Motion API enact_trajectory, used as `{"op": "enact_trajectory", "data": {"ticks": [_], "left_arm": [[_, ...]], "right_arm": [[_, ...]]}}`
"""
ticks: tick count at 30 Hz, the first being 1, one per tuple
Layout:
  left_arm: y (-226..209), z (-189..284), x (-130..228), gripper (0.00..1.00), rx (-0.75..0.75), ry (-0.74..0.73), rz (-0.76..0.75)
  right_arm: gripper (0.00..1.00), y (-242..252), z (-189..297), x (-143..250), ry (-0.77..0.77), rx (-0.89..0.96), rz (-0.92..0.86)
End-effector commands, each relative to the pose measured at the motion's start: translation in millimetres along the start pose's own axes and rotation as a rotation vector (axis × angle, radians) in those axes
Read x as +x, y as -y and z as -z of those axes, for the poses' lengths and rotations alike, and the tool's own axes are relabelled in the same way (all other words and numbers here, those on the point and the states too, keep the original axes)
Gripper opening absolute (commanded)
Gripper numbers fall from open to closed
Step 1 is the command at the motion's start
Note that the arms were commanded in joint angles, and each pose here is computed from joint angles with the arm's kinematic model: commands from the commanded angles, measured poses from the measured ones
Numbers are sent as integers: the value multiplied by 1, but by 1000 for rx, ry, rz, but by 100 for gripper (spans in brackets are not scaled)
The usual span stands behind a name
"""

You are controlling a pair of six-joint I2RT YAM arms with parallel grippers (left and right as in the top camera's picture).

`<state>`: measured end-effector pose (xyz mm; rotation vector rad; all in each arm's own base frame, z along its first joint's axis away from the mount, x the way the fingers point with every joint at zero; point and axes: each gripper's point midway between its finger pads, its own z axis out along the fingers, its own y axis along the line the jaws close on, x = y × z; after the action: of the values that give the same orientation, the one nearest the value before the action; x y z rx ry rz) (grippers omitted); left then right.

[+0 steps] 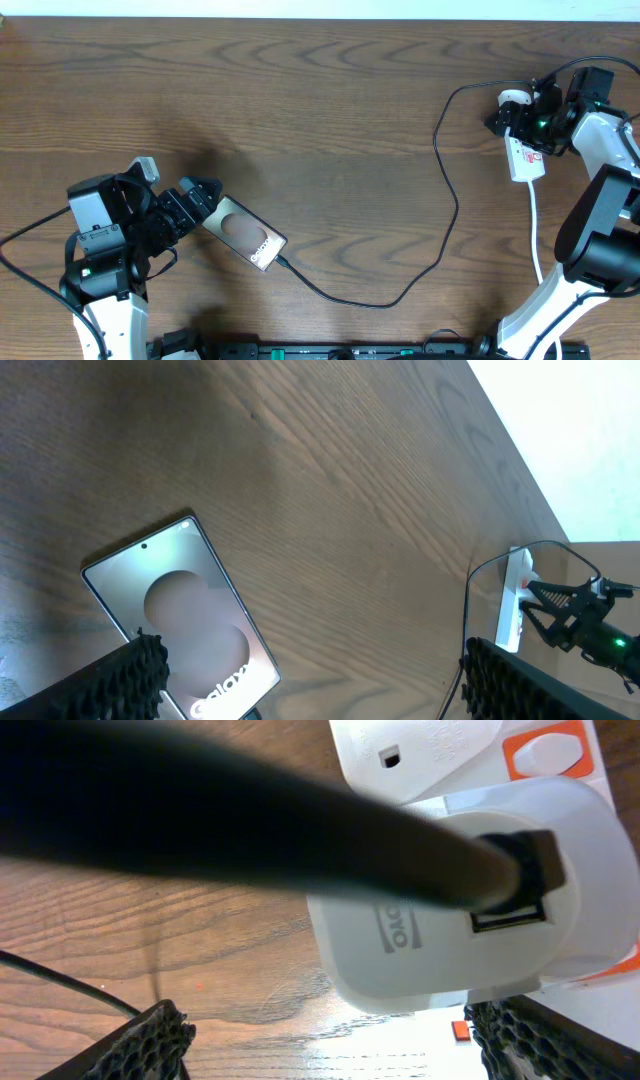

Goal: Plug charger to phone and switch on socket

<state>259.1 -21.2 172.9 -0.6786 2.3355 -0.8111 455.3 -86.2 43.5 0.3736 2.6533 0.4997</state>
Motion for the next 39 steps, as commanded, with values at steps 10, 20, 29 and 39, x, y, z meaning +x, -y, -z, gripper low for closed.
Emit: {"op": "enact_trajectory", "data": {"ticks": [10,20,29,39], "left_arm": [[4,4,-3,92,2,14,-21],[3,4,-3,92,0,11,-18],[3,4,-3,92,0,11,-18],[3,4,-3,92,0,11,-18]], "right_arm": [[99,-19,46,4,25,35,-11],[99,-60,147,-5,199,59,51],[99,-82,197,19,233,53,26],[99,-82,198,21,233,53,25]]}}
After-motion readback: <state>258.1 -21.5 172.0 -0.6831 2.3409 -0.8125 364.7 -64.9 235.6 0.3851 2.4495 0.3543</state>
